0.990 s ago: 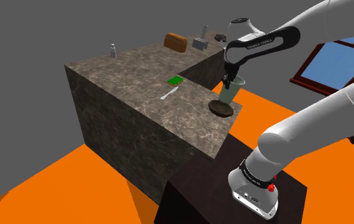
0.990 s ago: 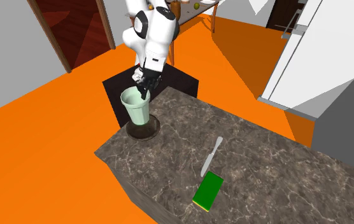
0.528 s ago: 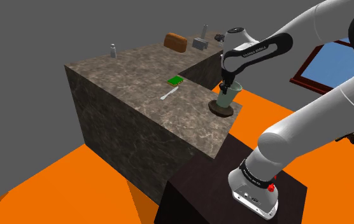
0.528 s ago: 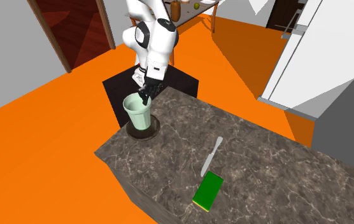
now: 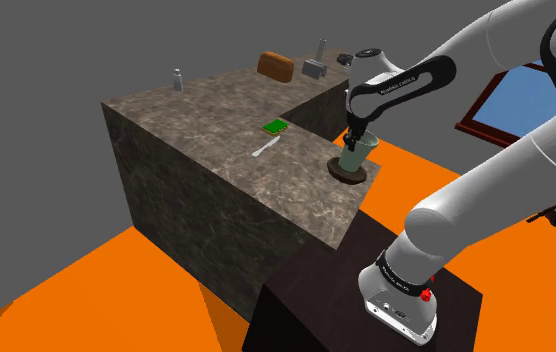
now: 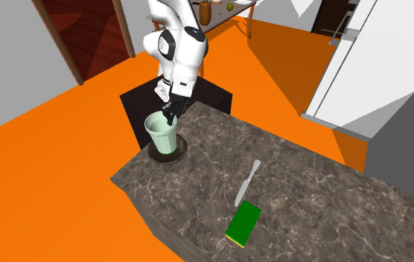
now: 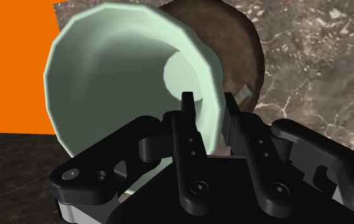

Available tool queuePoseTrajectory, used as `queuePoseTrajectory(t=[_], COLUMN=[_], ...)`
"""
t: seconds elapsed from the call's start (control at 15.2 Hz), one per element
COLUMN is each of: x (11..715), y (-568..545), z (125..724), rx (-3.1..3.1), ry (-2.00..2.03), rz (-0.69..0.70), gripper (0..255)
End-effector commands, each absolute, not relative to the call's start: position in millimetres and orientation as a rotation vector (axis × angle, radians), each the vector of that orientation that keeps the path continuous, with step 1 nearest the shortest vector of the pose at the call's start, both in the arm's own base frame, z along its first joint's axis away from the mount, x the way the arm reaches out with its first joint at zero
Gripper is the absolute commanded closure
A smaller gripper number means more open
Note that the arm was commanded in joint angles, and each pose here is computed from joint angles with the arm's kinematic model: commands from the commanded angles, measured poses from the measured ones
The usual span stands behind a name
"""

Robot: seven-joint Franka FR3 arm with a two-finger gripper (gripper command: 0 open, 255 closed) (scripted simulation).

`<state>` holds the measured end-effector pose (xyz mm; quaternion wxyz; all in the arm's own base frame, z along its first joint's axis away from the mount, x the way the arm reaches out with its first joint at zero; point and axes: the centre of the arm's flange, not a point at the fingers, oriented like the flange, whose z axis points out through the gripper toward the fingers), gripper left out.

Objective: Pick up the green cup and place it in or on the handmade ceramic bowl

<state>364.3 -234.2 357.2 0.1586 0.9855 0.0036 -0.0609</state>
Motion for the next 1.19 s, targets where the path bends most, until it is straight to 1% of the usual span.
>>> queuePoseTrajectory(t=[0.0,0.07,0.4,0.66,1.12], x=[364.3,364.3,364.3,370.2,370.2], y=[-234.2,-234.2,-234.2,-218.5,-218.5], z=[357.5,357.4,357.4,404.6,404.6], rx=[2.817,2.817,2.817,2.817,2.817], ry=[0.010,0.010,0.010,0.010,0.010], rz=[-0.173,-0.173,-0.173,-0.173,-0.173], gripper=[255,0,0,0,0])
